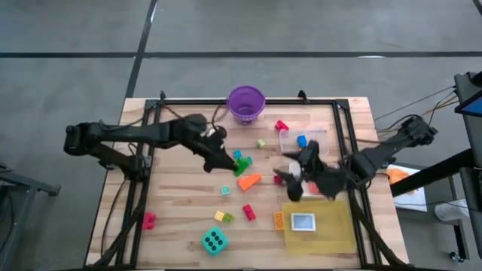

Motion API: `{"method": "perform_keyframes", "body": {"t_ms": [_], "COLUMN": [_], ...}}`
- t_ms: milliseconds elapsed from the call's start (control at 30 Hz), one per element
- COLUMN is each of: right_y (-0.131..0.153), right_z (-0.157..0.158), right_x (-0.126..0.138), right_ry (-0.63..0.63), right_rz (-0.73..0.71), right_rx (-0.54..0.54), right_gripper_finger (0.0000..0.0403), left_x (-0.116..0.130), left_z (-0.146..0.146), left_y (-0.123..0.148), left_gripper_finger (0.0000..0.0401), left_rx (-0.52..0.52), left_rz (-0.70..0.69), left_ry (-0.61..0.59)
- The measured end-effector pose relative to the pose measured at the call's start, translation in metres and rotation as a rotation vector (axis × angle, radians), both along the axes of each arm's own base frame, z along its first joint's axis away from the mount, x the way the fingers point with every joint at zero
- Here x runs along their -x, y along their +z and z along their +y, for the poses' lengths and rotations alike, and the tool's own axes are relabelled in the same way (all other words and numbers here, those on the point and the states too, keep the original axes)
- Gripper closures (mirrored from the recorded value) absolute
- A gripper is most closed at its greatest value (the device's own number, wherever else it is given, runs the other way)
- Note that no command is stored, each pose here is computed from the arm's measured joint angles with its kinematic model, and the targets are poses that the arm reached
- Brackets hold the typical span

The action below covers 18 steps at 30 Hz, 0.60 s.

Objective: Pick & Place Toys
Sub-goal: Put the dark green game piece into the transparent bin

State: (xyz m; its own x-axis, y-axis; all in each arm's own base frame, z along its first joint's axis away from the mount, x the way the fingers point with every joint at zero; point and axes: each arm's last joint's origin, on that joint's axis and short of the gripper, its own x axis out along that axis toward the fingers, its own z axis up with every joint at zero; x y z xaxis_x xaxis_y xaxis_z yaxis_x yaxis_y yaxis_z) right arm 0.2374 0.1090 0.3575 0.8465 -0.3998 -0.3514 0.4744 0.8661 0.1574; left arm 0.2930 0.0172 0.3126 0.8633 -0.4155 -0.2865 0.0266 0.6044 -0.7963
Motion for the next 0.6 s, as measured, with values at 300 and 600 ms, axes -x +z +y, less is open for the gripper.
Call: {"method": "perform_keyframes", "body": {"t_ms": [300, 600], "right_y": [0.055, 0.072], "right_z": [-0.016, -0.007], "right_x": [-0.038, -0.071], "right_ry": [-0.074, -0.066], "right_rz": [0.034, 0.107], "right_rx": [0.283, 0.453], "right_gripper_finger": [0.0111, 0.0111], "left_x": [-0.003, -0.003], "left_z": [0.000, -0.001], "left_y": [0.035, 0.036], "left_gripper_finger": [0.0306, 0.0306], "left_rx": [0.274, 0.273], "left_rz": [-0.209, -0.232], "left_ry": [0.109, 0.153]}}
